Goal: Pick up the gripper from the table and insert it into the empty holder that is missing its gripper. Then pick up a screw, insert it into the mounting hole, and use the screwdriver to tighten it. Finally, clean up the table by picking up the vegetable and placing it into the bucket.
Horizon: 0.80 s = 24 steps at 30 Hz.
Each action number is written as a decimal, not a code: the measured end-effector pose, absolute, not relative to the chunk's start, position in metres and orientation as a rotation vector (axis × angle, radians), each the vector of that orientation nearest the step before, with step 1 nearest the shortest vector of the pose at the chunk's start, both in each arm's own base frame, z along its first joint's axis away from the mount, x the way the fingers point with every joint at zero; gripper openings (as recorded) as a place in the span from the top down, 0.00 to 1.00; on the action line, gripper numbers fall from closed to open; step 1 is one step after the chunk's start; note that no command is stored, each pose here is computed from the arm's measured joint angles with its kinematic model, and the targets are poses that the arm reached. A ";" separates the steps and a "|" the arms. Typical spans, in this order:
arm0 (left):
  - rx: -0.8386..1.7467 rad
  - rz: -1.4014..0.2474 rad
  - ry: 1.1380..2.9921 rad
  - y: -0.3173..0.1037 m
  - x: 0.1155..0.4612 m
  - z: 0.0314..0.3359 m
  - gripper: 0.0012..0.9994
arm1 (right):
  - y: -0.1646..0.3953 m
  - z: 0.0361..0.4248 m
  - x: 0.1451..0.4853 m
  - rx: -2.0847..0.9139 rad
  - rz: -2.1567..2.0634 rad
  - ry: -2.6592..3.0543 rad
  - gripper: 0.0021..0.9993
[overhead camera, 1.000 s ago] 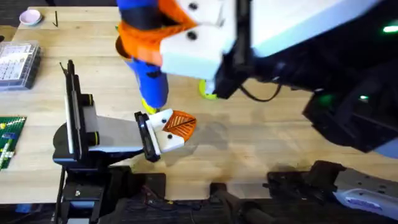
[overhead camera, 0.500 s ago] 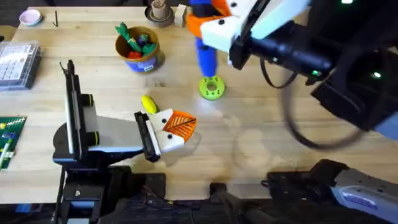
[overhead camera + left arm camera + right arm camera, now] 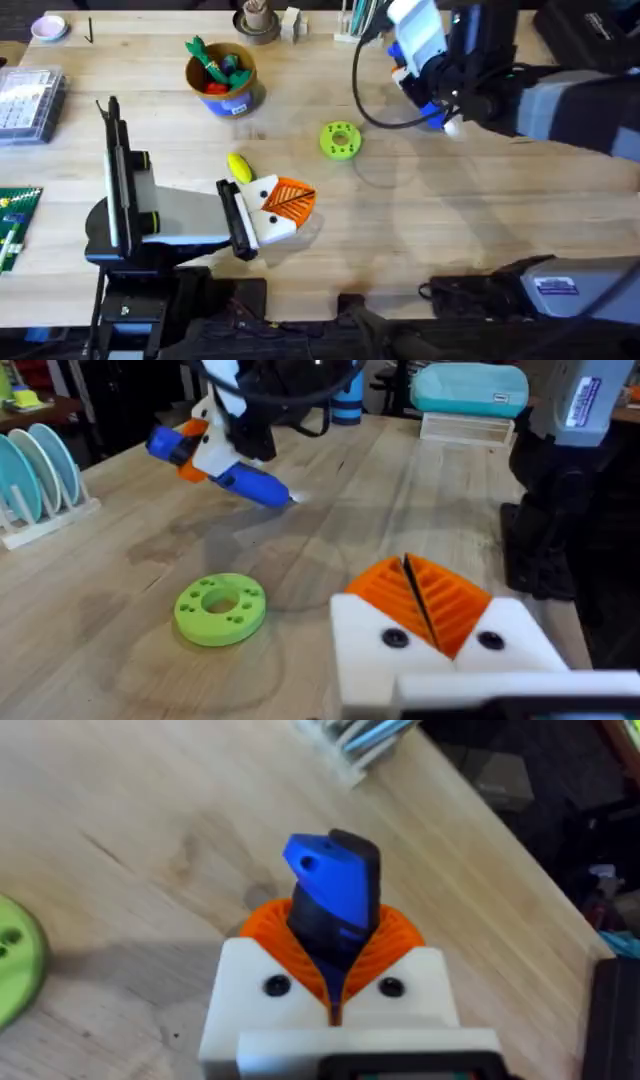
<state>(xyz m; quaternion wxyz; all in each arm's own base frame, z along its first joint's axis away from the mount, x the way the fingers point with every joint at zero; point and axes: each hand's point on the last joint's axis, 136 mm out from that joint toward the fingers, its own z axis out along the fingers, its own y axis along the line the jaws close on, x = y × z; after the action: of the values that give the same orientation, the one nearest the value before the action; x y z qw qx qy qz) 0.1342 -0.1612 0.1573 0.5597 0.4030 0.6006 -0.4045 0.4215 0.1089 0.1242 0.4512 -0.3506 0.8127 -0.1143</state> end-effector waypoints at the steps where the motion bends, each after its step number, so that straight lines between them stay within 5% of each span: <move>1: 0.950 -0.954 1.416 -0.161 0.134 0.157 1.00 | 0.108 0.114 0.422 -0.902 -0.307 2.021 0.99; 14: 0.950 -0.954 1.416 -0.161 0.134 0.157 1.00 | 0.106 0.042 0.424 -1.120 -0.395 2.102 0.94; 17: 0.950 -0.954 1.416 -0.161 0.134 0.157 1.00 | 0.108 0.043 0.424 -1.119 -0.389 2.100 0.77; 22: 0.950 -0.954 1.416 -0.161 0.134 0.157 1.00 | 0.106 0.050 0.431 -1.084 -0.393 2.084 0.12; 24: 0.950 -0.954 1.416 -0.161 0.134 0.157 1.00 | 0.107 0.051 0.432 -1.079 -0.386 2.084 0.10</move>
<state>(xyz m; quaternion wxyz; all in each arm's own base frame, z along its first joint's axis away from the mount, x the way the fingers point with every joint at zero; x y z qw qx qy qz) 0.1342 -0.1612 0.1573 0.5596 0.4030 0.6007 -0.4045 0.4319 0.1074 0.0507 0.3724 -0.4209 0.8134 -0.1505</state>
